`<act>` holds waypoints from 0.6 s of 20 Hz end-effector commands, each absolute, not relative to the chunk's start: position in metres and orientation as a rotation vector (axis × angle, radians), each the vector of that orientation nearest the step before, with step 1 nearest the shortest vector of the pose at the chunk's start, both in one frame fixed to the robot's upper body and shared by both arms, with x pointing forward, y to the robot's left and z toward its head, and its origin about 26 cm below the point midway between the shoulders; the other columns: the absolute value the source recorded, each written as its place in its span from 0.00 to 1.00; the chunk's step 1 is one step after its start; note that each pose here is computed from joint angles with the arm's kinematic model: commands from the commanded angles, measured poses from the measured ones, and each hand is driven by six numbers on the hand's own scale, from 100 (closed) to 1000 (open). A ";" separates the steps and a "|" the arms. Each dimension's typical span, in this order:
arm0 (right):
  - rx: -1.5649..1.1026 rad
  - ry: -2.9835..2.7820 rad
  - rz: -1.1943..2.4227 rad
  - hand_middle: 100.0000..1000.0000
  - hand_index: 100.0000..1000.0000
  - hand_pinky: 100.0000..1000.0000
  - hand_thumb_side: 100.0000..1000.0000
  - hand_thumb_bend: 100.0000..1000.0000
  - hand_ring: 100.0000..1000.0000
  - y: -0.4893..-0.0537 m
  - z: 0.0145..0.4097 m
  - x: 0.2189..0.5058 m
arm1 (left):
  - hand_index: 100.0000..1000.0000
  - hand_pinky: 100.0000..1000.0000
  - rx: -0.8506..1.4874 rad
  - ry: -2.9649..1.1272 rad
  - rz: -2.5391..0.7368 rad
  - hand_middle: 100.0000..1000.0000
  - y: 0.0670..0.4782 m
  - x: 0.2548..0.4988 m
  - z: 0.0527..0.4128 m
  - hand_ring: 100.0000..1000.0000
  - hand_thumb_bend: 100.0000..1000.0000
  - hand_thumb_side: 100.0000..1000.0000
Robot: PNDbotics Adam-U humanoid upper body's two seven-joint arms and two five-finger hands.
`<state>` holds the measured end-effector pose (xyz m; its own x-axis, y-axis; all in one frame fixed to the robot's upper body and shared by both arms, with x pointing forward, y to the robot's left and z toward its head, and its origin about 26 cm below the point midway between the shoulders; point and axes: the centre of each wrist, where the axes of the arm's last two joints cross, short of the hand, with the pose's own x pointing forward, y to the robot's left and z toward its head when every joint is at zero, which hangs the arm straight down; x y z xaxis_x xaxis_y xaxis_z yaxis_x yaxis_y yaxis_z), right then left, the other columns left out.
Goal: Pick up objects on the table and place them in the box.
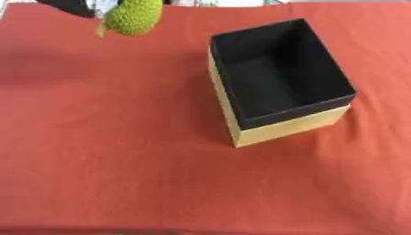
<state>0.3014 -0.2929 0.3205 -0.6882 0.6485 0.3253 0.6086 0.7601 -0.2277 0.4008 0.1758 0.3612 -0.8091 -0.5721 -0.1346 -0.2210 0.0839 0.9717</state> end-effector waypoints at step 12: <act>-1.004 -2.734 0.074 0.59 0.76 0.72 0.53 0.00 0.75 -0.280 0.355 0.295 | 0.51 0.37 1.027 -2.201 -1.788 0.40 0.095 0.407 0.346 0.38 0.00 0.00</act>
